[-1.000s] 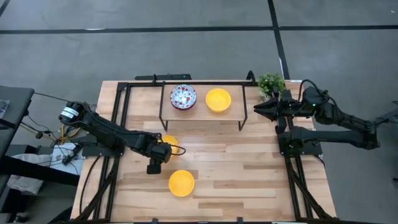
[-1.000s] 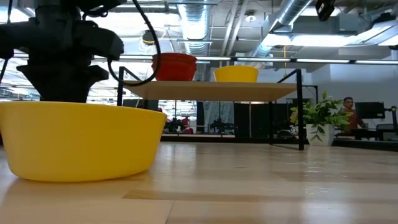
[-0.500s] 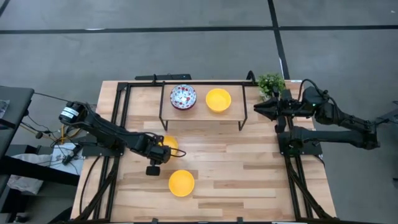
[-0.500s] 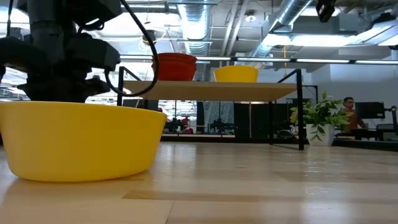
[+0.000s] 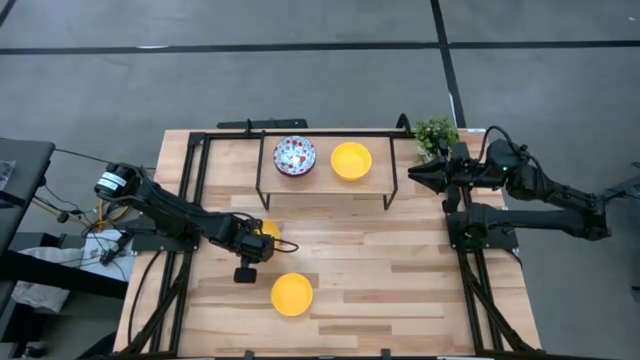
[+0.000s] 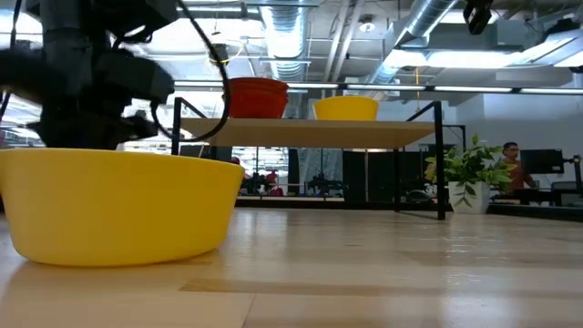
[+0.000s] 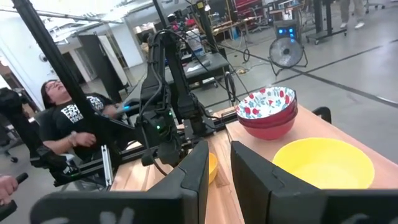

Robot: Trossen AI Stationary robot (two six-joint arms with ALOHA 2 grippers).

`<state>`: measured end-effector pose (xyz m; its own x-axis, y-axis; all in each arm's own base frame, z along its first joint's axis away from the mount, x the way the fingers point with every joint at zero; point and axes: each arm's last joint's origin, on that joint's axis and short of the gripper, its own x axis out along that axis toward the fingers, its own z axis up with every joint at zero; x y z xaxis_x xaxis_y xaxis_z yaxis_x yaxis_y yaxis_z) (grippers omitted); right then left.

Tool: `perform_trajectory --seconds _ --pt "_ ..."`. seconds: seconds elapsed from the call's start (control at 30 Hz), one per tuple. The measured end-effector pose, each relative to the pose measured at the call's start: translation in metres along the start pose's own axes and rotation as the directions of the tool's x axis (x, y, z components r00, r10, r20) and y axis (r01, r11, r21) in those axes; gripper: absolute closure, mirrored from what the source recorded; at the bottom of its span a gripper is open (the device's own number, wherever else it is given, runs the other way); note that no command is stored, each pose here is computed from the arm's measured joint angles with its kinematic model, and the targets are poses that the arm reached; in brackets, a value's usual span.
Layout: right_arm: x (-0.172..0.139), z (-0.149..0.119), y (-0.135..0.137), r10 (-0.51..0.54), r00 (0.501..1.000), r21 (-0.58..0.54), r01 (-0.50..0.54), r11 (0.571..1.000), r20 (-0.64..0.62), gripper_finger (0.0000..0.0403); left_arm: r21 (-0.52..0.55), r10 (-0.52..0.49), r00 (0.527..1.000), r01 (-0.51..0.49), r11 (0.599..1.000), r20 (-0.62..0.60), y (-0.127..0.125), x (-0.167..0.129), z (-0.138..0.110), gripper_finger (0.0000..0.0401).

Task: Pick & Place Mini bowls
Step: Stack the top yellow bowl on the yellow bowl on the shelf

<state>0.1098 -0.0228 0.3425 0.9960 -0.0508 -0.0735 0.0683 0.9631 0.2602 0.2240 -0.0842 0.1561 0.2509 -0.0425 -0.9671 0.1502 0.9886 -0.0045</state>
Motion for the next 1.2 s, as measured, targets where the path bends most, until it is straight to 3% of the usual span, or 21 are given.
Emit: perform_trajectory --seconds 0.23,0.33,0.43,0.5,0.6,0.7,0.77,0.97,1.03,1.2 --pt "0.003 0.002 0.0 0.006 1.0 0.012 -0.006 1.0 0.02 0.0345 0.057 -0.016 1.0 0.017 0.998 -0.009 -0.008 -0.031 0.02 0.0396" --pt "0.01 0.002 -0.001 0.01 1.0 0.055 -0.011 0.998 0.012 0.0345 0.162 -0.011 1.0 0.006 0.987 0.028 -0.016 -0.052 0.027 0.0396" --pt "0.02 0.0 -0.003 0.027 0.999 0.147 -0.023 0.989 -0.029 0.0345 0.303 0.035 0.993 -0.068 0.951 0.113 -0.024 -0.074 0.031 0.0397" --pt "0.028 -0.003 -0.005 0.047 0.997 0.21 -0.032 0.977 -0.066 0.0345 0.403 0.087 0.978 -0.157 0.902 0.187 -0.03 -0.088 0.033 0.0397" --pt "0.04 -0.008 -0.007 0.075 0.989 0.323 -0.031 0.946 -0.126 0.0345 0.536 0.164 0.948 -0.292 0.792 0.274 -0.036 -0.103 0.036 0.0395" --pt "0.054 -0.013 -0.009 0.145 0.975 0.417 -0.063 0.907 -0.17 0.0345 0.6 0.231 0.917 -0.388 0.7 0.324 -0.04 -0.111 0.039 0.0395" --pt "0.064 -0.013 -0.007 0.194 0.968 0.438 -0.106 0.893 -0.162 0.0345 0.61 0.255 0.906 -0.418 0.673 0.339 -0.04 -0.114 0.041 0.0395" --pt "0.086 -0.01 0.007 0.294 0.951 0.423 -0.227 0.877 -0.099 0.0345 0.604 0.26 0.898 -0.432 0.67 0.355 -0.038 -0.118 0.046 0.0394" --pt "0.092 -0.007 0.013 0.299 0.949 0.421 -0.23 0.877 -0.103 0.0345 0.643 0.255 0.895 -0.442 0.626 0.367 -0.038 -0.121 0.048 0.0394" --pt "0.105 0.003 0.024 0.275 0.957 0.376 -0.223 0.9 -0.091 0.0345 0.758 0.228 0.881 -0.473 0.45 0.414 -0.033 -0.135 0.059 0.0394"
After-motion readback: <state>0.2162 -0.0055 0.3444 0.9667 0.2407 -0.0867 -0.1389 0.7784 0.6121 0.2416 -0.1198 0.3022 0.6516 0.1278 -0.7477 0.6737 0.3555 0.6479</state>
